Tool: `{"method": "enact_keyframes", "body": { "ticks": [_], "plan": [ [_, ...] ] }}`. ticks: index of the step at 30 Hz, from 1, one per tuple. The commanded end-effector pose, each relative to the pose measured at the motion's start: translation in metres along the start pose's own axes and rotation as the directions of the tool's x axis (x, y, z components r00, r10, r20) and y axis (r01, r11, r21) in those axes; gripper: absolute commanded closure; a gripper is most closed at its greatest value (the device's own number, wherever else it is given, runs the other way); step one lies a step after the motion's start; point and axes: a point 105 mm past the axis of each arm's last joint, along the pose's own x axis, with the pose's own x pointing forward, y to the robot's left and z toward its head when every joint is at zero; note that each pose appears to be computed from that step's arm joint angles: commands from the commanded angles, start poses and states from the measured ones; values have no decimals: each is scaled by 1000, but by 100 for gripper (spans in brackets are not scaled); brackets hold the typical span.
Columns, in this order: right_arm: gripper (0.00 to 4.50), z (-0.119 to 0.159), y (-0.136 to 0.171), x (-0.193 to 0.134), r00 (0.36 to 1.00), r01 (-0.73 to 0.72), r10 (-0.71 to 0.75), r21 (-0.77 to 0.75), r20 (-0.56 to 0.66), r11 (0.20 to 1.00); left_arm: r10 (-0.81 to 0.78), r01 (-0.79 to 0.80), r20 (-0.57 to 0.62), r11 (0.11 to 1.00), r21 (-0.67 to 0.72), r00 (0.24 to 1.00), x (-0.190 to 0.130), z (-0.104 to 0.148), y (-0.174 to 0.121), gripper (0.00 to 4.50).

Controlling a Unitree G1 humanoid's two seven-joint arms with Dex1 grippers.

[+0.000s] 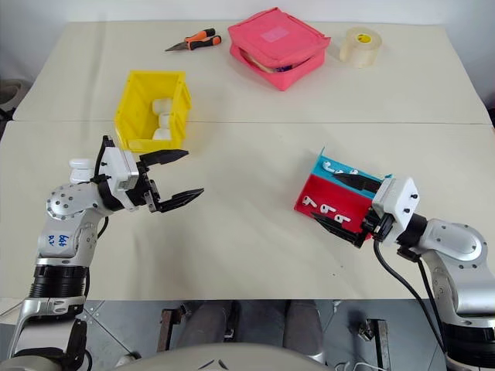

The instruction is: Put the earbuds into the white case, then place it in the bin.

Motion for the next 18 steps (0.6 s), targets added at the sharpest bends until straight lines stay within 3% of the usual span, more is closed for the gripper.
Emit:
{"method": "enact_keyframes", "body": {
  "ticks": [1,11,18],
  "plan": [
    [0,7,3,0,1000,-15,16,-22,25,1000,10,-11,24,999,36,1000,0,6,1,2],
    [0,7,4,2,999,-39,40,-17,32,999,35,-36,31,999,22,999,-4,5,2,2],
    [0,12,3,13,994,-68,70,-22,84,997,201,-201,-9,980,-9,980,-26,-3,13,2]
  ]
}}
